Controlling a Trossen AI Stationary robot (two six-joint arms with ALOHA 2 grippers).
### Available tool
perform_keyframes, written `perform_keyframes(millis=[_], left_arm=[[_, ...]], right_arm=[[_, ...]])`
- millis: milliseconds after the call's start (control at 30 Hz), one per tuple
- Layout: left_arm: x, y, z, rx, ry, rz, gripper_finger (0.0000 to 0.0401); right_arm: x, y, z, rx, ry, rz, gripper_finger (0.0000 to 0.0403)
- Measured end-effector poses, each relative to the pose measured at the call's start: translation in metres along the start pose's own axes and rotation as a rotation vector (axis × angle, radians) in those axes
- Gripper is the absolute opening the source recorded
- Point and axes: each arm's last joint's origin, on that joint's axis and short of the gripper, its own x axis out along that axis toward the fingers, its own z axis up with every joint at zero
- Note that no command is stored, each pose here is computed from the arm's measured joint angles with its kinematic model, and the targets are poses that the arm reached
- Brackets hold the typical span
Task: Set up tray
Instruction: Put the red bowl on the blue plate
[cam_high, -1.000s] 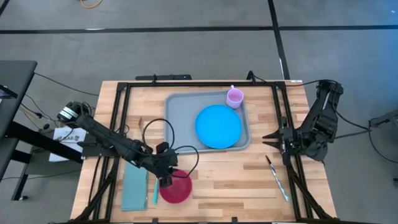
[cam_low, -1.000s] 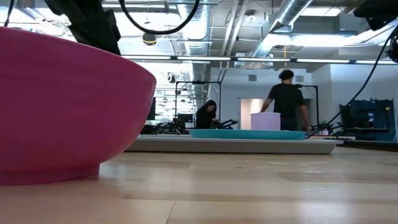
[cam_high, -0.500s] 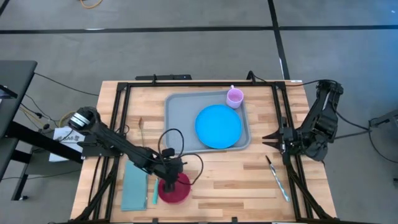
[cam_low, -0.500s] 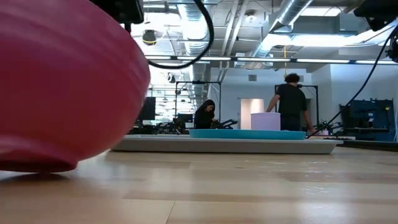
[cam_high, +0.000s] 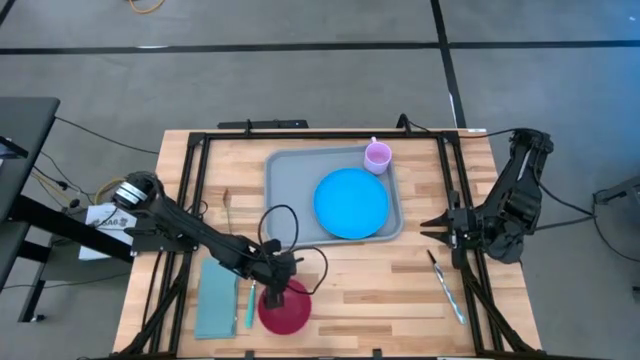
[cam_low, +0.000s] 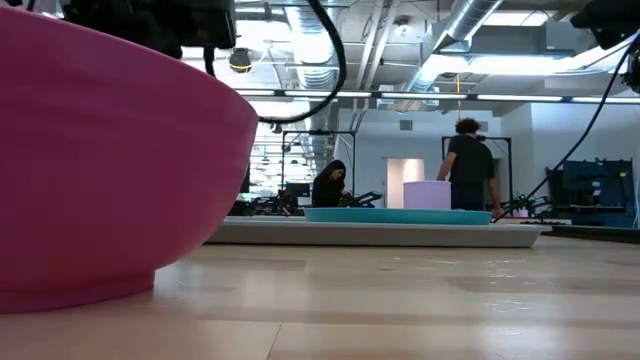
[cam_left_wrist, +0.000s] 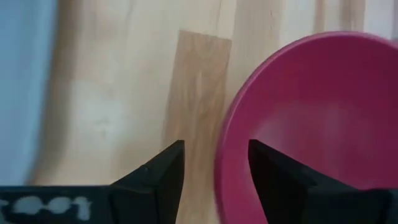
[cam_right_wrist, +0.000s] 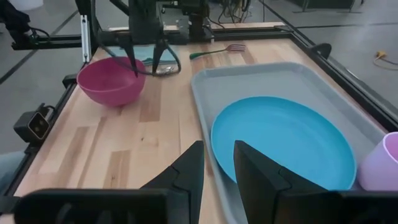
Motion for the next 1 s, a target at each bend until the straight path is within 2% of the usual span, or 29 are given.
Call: perform_keyframes(millis=[233, 300, 400, 467, 500, 633, 733, 867, 1000], left_arm=[[0.027, 0.002, -0.009, -0.043, 0.099, 0.025, 0.0154], [0.030, 0.002, -0.009, -0.041, 0.102, 0.027, 0.0128], [0.027, 0.001, -0.002, -0.053, 0.059, 0.054, 0.0063], [0.020, -0.004, 0.010, -0.051, -0.001, 0.074, 0.0020], [0.015, -0.008, 0.019, -0.047, -0.047, 0.090, 0.0013], [-0.011, -0.017, 0.060, -0.037, -0.261, 0.171, 0.0010], [-0.038, -0.016, 0.097, -0.077, -0.433, 0.242, 0.0005], [-0.065, 0.011, 0.139, -0.236, -0.580, 0.300, 0.0004], [-0.069, 0.057, 0.159, -0.333, -0.546, 0.297, 0.0003]], right_arm=[[0.000, 0.001, 0.001, 0.006, -0.003, 0.003, 0.0082], [0.000, 0.001, 0.001, 0.007, -0.003, 0.003, 0.0082], [0.000, 0.001, 0.001, 0.007, -0.004, 0.003, 0.0082], [0.000, 0.001, 0.001, 0.003, -0.005, 0.001, 0.0082], [0.000, 0.001, 0.001, 0.001, -0.005, 0.000, 0.0082], [0.000, 0.001, 0.001, -0.002, -0.006, 0.000, 0.0082], [0.000, 0.001, 0.001, -0.002, -0.006, 0.000, 0.0082], [0.000, 0.001, 0.001, -0.002, -0.006, 0.000, 0.0082], [0.000, 0.001, 0.001, -0.002, -0.006, 0.000, 0.0082]])
